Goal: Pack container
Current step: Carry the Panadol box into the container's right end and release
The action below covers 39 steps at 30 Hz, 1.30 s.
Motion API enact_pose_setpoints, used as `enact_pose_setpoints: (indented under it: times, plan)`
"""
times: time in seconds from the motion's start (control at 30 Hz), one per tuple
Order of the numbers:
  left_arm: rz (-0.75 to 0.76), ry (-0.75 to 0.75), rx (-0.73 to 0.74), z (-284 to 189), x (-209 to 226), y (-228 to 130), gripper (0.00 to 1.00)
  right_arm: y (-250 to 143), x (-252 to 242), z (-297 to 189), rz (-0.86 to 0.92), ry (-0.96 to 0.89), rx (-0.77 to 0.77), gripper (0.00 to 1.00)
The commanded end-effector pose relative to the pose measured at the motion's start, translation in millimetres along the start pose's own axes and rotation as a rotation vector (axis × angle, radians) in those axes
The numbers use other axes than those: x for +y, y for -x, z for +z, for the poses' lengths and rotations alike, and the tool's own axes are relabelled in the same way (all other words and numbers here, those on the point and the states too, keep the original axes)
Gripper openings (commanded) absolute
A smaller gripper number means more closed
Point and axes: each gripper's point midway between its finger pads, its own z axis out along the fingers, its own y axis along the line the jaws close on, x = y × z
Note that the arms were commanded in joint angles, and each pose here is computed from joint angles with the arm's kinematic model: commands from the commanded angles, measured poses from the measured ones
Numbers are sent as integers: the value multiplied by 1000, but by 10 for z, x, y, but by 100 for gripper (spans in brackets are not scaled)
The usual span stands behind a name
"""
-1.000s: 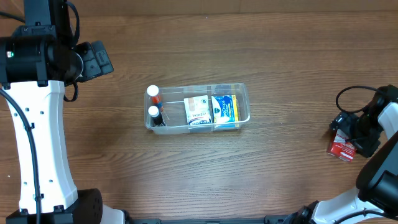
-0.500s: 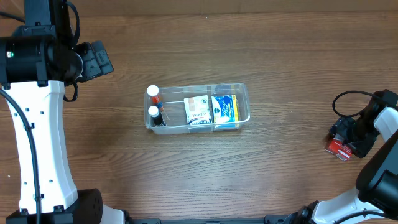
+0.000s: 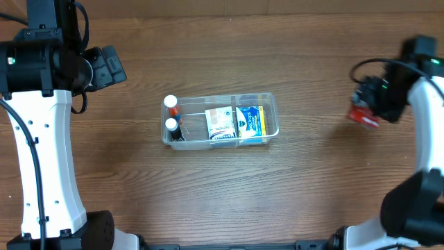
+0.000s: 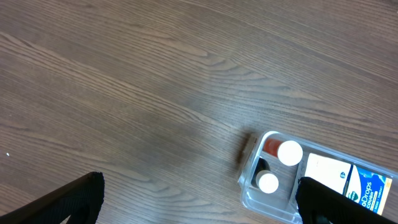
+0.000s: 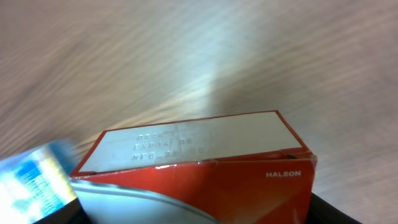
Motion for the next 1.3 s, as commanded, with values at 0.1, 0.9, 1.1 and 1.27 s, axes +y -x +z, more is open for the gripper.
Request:
enact_pose_setpoints:
  times: [0.1,0.9,1.1,1.27]
  plan:
    - [-5,12,2,24,22,9,100,-594,1636,-529,-436,220,-139,75]
    - [-2,16,17,23,29,-29,100,-1328,2103,1016,-534,-5,115,98]
    - [2,8,21,23,15,-39,100,-956,2238,480,-518,28,-78,100]
    - [195,-234,18,-33,-486,-55,100,-311,1971,-308,-365,105,-296,100]
